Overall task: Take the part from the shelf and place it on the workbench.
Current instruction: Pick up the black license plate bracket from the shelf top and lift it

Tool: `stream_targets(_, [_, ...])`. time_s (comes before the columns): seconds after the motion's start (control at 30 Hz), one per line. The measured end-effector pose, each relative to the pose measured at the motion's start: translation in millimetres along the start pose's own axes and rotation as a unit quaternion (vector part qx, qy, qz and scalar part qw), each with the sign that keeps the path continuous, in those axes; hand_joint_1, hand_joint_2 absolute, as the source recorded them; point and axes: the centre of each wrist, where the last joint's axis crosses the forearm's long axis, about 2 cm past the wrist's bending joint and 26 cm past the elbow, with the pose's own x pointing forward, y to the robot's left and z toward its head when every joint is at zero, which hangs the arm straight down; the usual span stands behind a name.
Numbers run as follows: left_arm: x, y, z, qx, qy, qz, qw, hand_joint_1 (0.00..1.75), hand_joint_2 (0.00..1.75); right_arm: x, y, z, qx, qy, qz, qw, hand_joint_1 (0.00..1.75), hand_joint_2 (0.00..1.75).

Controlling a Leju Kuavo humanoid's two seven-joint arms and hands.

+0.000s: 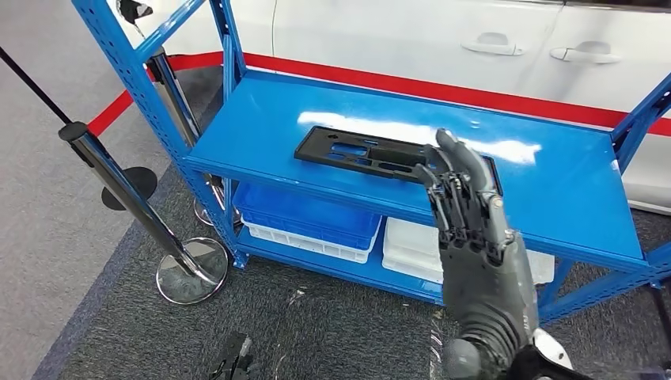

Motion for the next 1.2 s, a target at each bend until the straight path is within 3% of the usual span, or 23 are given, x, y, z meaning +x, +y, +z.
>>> stream_targets(0.5, [-14,-6,9,-0.001,0.046,0.027,0.999,0.00,0.00,-75,51,-29,0.086,0.123,0.138,0.979,0.00,1.75])
stream_targets(0.8, [-14,-10,10,-0.017,0.042,0.023,0.999,0.00,0.00,-112,59,-43,0.114,0.181,0.192,0.958,0.00,1.75])
stream_targets(1.03, [-9,-17,10,-0.043,0.032,0.030,0.998,0.00,0.00,-143,51,-53,0.157,0.242,0.275,0.917,0.00,1.75])
stream_targets(1.2, [-5,-20,8,-0.051,0.028,0.033,0.998,0.00,0.00,-164,42,-54,0.186,0.298,0.351,0.868,0.00,1.75])
